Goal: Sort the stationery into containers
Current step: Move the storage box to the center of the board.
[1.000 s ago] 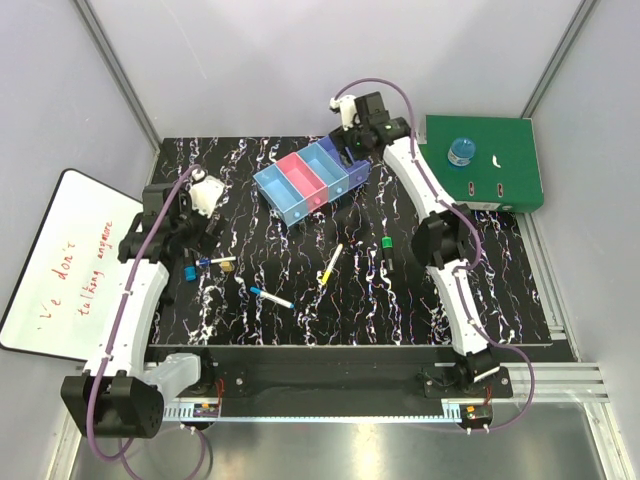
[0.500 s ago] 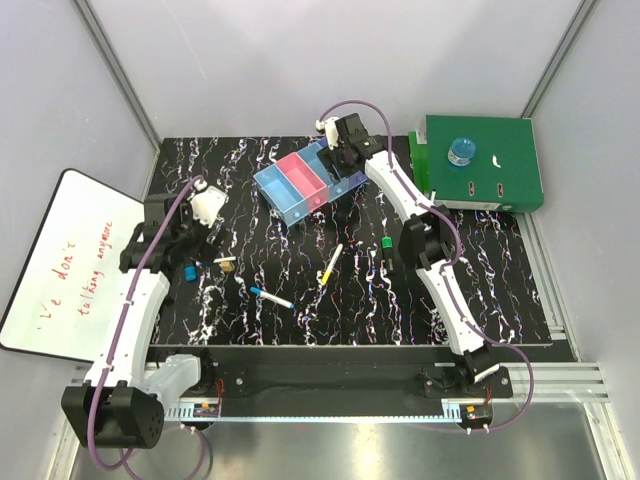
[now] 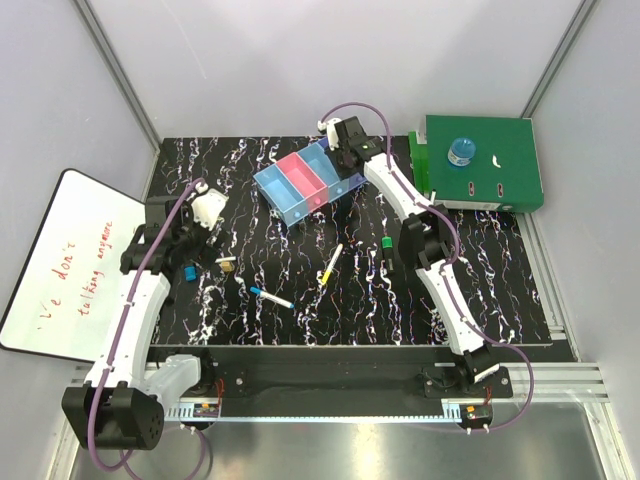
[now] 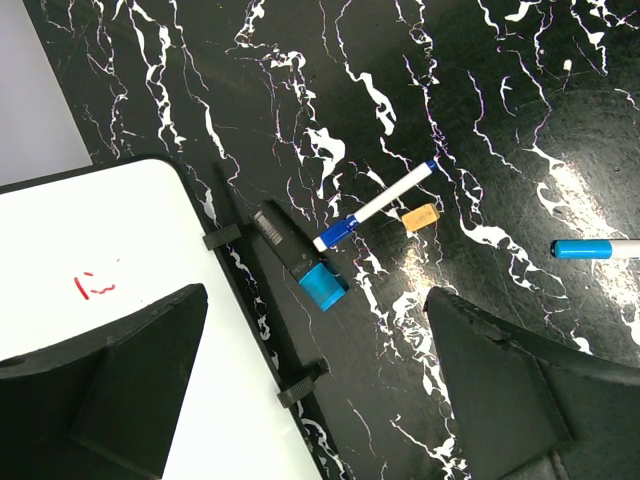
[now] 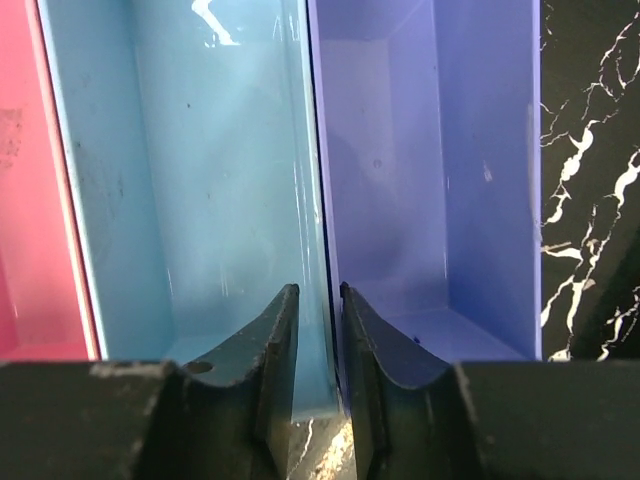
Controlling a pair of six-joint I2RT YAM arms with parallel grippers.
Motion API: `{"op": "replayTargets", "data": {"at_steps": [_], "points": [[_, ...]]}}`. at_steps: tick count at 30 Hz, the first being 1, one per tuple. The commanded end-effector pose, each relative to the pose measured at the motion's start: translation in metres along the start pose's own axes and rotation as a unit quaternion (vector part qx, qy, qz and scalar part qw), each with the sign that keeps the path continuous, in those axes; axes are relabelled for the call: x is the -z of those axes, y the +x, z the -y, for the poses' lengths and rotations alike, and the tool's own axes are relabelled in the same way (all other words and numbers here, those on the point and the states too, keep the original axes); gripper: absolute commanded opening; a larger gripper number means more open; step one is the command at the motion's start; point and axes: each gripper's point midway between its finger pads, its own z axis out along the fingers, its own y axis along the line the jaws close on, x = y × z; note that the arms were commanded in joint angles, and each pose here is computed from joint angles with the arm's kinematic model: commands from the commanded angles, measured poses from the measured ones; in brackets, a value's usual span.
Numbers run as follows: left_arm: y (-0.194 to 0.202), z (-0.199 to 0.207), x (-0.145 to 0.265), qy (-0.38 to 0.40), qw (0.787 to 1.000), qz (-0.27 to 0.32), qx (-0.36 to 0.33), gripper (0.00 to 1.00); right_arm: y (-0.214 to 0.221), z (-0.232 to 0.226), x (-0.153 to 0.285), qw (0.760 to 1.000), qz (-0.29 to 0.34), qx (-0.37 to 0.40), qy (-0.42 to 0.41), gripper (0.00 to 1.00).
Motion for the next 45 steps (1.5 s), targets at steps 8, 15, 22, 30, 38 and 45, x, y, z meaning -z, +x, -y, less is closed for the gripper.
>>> {"op": "replayTargets", "data": {"at_steps": [8,15,22,30,38,45], "points": [[-0.007,-0.002,0.005,-0.006,1.000,0.023,-0.015,0.99,0.019,0.004,0.010,0.997,-0.037,-0.057,0.026,0.00],[-0.008,0.002,0.005,0.003,0.999,0.029,-0.014,0.99,0.023,0.012,0.043,0.989,-0.054,-0.118,0.066,0.00],[-0.008,0.003,0.004,0.007,0.999,0.028,-0.014,0.99,0.054,0.014,0.068,0.976,-0.096,-0.166,0.101,0.00],[-0.014,0.001,0.005,0.008,0.999,0.033,-0.014,0.99,0.088,-0.001,0.096,0.968,-0.140,-0.189,0.084,0.00],[-0.019,0.000,0.004,0.013,0.999,0.037,-0.014,0.99,0.119,-0.022,0.119,0.957,-0.177,-0.223,0.062,0.00],[-0.023,-0.001,0.004,0.014,0.999,0.040,-0.014,0.99,0.118,-0.040,0.115,0.953,-0.185,-0.240,0.028,0.00]]}}
